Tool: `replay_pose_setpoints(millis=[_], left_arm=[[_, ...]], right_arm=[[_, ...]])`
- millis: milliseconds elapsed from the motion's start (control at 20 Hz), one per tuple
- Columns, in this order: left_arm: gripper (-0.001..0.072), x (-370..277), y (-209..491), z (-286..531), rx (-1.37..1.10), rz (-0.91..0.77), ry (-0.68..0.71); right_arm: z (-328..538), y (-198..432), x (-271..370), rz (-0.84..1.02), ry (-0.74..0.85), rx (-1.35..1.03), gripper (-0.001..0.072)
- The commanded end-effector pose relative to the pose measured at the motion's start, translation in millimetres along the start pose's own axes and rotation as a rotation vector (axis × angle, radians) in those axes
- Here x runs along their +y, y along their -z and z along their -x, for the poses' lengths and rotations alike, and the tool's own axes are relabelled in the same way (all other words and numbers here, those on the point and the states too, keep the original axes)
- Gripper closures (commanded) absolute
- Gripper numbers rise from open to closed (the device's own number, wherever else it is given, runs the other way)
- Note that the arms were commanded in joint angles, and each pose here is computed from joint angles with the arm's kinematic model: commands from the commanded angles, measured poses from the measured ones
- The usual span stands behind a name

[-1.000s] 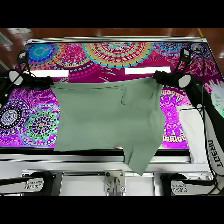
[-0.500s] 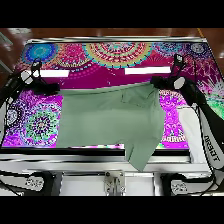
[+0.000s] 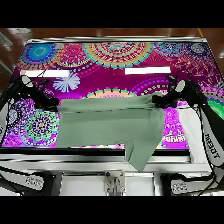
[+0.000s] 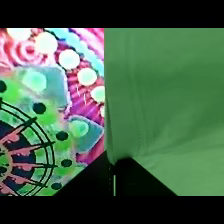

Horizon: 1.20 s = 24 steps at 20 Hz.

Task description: Fold the shirts.

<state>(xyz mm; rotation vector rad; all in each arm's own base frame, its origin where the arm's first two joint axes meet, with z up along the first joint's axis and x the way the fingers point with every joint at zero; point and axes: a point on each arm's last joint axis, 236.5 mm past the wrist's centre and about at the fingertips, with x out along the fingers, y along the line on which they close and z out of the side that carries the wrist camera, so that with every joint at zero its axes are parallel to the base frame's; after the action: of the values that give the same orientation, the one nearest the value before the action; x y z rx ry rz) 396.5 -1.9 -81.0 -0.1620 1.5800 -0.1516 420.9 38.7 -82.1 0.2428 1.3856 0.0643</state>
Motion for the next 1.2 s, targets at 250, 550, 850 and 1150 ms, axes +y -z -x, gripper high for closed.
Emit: replay_pose_setpoints(millis=[250,550,850,1150], left_arm=[[0.0609,-2,13,-28,0.098,0.047,0.063],[0.0050,17,32,43,0.135,0.119,0.107],[0.0052,26,133,40,0.138,0.305,0.281],[0.0053,-2,192,-27,0.172,0.423,0.424]], right_arm=[[-26,13,7,-0.086,-0.049,0.080,0.0565],[71,7,-13,0.084,0.031,0.039,0.0111],[123,89,-108,-0.136,0.000,0.222,0.0111],[110,112,-116,-0.273,-0.130,0.212,0.0111]])
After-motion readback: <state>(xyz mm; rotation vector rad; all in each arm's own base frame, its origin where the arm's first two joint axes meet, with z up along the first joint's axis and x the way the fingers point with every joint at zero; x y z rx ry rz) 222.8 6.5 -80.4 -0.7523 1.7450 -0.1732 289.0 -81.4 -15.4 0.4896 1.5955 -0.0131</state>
